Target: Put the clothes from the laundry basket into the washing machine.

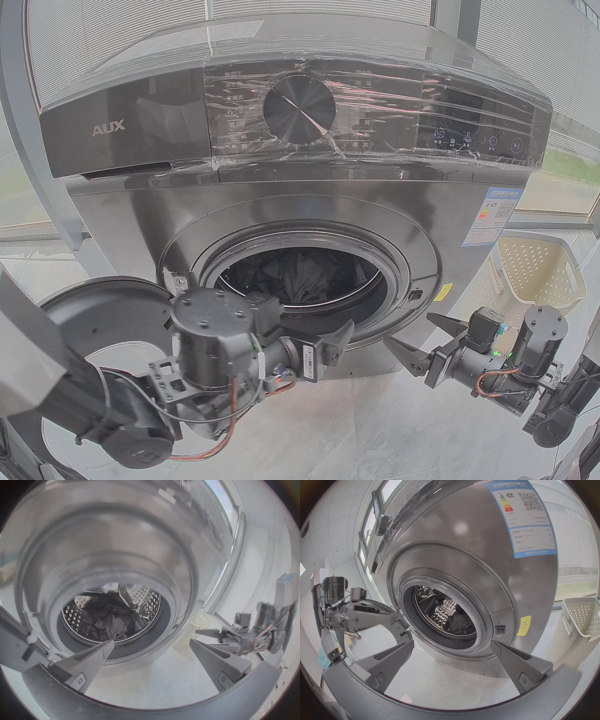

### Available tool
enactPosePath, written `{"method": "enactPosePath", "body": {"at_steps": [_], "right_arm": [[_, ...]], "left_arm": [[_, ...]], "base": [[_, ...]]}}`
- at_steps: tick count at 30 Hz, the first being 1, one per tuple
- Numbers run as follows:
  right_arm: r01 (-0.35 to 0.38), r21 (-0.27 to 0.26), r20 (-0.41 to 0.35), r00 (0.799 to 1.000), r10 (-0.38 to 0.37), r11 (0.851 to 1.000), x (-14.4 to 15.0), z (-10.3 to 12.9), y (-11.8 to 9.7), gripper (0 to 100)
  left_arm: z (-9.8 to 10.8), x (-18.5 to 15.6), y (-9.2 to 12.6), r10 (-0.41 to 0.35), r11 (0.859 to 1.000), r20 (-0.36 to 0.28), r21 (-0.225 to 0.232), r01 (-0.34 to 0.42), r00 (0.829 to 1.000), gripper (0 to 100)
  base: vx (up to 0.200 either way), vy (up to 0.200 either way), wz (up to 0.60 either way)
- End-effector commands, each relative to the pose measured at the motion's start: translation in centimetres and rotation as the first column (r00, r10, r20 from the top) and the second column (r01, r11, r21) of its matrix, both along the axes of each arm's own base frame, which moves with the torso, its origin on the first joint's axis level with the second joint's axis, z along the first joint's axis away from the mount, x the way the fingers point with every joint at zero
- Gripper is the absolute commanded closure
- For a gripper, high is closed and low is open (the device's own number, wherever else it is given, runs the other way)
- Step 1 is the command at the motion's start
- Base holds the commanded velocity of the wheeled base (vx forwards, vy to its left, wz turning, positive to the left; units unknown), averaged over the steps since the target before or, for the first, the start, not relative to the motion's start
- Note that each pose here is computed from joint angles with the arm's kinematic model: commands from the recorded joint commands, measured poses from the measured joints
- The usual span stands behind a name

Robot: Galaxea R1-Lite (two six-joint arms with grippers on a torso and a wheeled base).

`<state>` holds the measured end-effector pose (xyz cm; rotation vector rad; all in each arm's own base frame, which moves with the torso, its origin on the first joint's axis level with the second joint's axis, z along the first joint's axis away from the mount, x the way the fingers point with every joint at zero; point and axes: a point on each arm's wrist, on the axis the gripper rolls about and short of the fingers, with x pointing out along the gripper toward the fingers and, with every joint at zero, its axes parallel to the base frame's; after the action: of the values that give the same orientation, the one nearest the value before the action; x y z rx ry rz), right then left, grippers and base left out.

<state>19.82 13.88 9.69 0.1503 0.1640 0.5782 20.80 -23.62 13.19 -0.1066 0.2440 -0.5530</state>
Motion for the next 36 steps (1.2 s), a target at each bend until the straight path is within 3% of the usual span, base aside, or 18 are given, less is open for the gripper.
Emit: {"method": "enactPosePath", "body": {"at_steps": [1,3,10,13,17,24,32,36], "right_arm": [[0.034,0.022,0.033,0.999,-0.035,0.999,-1.0,1.2,-1.6,0],[0.079,0.005,0.03,0.996,-0.079,0.997,-1.3,1.2,-3.0,0],[0.103,-0.011,0.055,0.993,-0.102,0.995,-1.9,1.5,-3.8,0],[0.114,-0.03,0.068,0.991,-0.111,0.993,-2.6,1.7,-4.3,0],[0.205,-0.041,0.072,0.977,-0.202,0.978,-2.9,1.7,-5.2,0],[0.224,-0.035,0.082,0.972,-0.22,0.974,-3.6,2.0,-5.9,0],[0.227,-0.035,0.115,0.968,-0.222,0.973,-4.2,2.7,-6.2,0],[0.224,-0.055,0.108,0.97,-0.218,0.973,-5.1,3.0,-6.6,0]], "left_arm": [[4.2,-4.0,4.8,0.014,0.989,0.067,-0.147,-0.004,0.998,0],[4.3,-4.7,7.1,0.061,0.988,0.062,-0.144,-0.052,0.996,0],[3.3,-5.2,8.9,0.192,0.977,0.056,-0.109,-0.185,0.98,0],[3.0,-5.9,9.6,0.191,0.98,0.069,-0.075,-0.186,0.979,0],[3.3,-6.4,10.2,0.187,0.982,0.101,-0.056,-0.182,0.977,0],[3.0,-6.9,11.4,0.2,0.979,0.137,0.004,-0.202,0.97,0],[2.6,-8.2,13.3,0.225,0.974,0.141,0.002,-0.227,0.964,0],[3.1,-9.4,14.9,0.256,0.967,0.169,-0.038,-0.253,0.952,0]], "base": [[0.0,0.0,0.0],[0.0,0.0,0.0],[0.0,0.0,0.0],[0.0,0.0,0.0],[0.0,0.0,0.0],[-0.143,0.0,0.0],[-0.2,0.0,0.0],[-0.2,0.0,0.0]]}}
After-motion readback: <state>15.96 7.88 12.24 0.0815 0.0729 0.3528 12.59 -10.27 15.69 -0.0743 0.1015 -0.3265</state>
